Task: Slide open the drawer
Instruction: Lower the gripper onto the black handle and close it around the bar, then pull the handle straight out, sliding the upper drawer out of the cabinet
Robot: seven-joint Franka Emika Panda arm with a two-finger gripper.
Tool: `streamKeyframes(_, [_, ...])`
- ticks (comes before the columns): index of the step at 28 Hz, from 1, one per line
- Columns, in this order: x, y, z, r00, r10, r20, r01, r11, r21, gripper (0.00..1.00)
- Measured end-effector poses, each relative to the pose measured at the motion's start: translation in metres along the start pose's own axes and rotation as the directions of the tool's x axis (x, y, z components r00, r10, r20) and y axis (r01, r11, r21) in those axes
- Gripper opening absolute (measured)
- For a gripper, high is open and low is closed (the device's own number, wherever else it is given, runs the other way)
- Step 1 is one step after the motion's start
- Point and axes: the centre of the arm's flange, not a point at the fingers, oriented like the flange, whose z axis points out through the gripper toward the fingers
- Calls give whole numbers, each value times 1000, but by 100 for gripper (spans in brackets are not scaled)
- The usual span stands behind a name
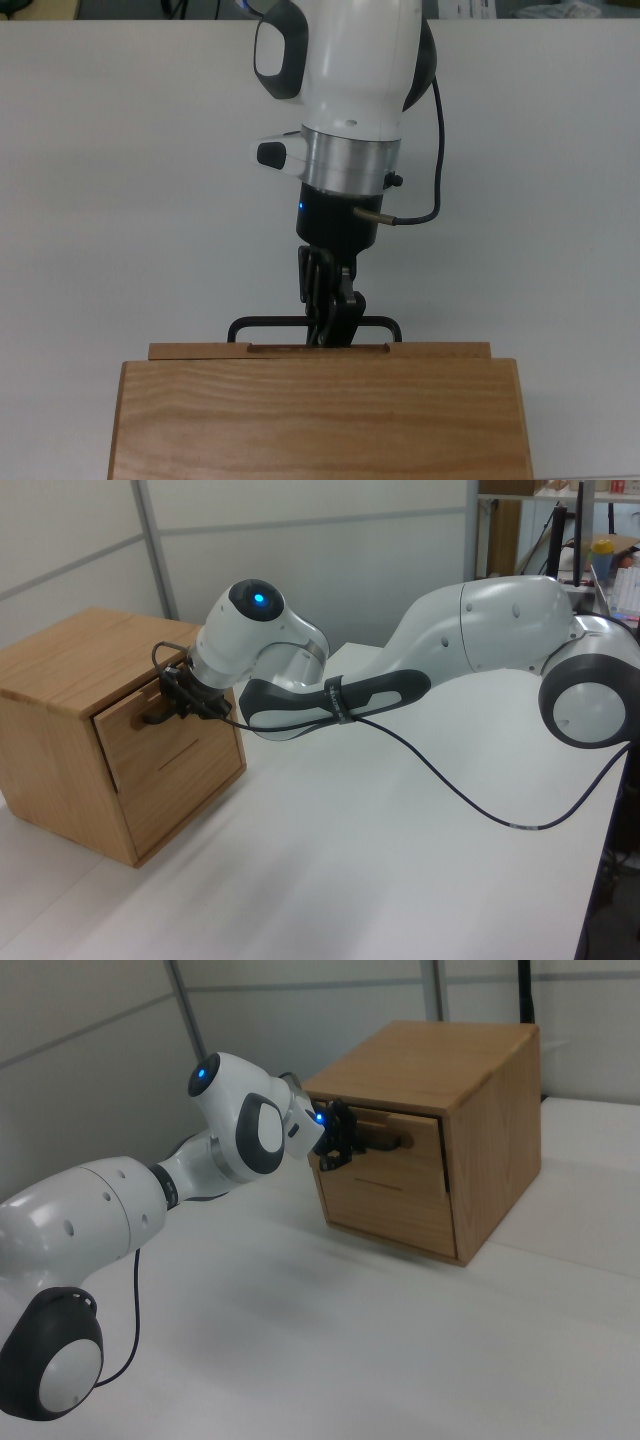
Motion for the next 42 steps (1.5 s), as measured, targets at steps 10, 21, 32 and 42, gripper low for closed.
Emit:
streamKeyframes(10, [-3,2,-6,1000,0,3,0,1000,-7,7])
streamKeyframes(21, [-8,16,-27,1000,-13,3,13,999,-45,7])
streamKeyframes(32, [-17,40,-60,999,-43,6,43,995,-94,7])
streamKeyframes(42, [-23,64,-88,998,-68,2,68,990,-126,7])
